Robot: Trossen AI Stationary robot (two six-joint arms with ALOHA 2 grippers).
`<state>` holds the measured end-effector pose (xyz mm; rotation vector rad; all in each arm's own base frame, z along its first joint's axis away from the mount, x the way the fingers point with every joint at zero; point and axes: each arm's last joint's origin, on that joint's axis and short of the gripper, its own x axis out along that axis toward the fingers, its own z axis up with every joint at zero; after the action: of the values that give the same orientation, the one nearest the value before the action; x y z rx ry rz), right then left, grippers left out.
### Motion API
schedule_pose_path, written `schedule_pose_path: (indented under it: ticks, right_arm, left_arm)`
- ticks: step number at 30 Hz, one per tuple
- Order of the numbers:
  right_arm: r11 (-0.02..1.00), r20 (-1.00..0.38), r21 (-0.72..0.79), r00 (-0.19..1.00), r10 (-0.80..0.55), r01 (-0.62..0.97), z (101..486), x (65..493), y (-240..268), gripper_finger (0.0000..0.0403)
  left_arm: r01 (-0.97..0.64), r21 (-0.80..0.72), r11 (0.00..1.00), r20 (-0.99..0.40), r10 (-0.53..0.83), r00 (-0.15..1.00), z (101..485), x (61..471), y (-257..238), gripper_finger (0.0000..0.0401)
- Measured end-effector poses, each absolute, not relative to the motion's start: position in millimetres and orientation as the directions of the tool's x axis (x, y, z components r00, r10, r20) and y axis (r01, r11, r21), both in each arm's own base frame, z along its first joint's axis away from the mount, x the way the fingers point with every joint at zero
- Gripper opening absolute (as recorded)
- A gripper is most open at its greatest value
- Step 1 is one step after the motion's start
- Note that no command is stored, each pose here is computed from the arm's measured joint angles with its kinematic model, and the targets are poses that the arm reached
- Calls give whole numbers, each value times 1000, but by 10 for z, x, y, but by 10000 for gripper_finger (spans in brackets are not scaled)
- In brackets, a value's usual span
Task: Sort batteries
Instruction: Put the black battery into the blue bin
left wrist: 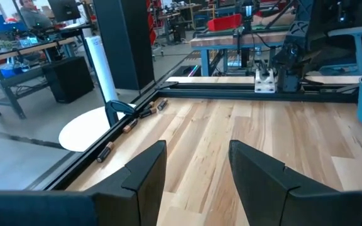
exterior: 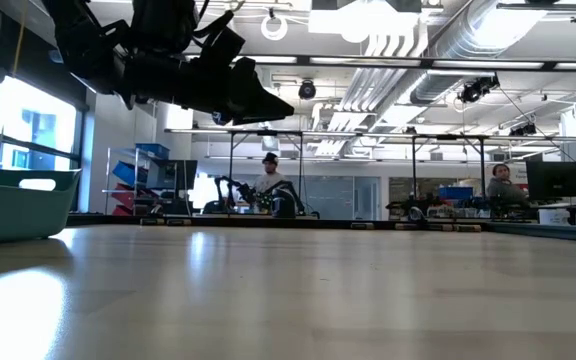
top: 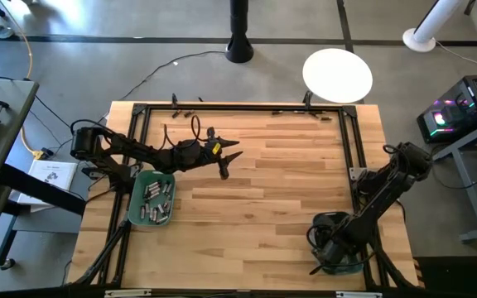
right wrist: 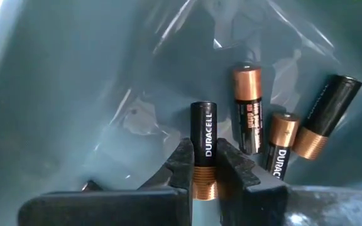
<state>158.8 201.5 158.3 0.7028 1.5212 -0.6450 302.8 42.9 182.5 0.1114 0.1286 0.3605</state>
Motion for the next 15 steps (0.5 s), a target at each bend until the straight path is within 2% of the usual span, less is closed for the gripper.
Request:
schedule_pose_path:
  ticks: [6,15]
  right_arm:
    - [641,-997,-2,-50,58,768,1583,1581,2012,37]
    - [641,-996,-3,-57,62,767,1582,1579,2013,83]
  left_arm:
    - [-344,132,930,-106,358,928,1823,3027,428,167]
    - [-344,132,930,-106,358,928,1824,3028,428,167]
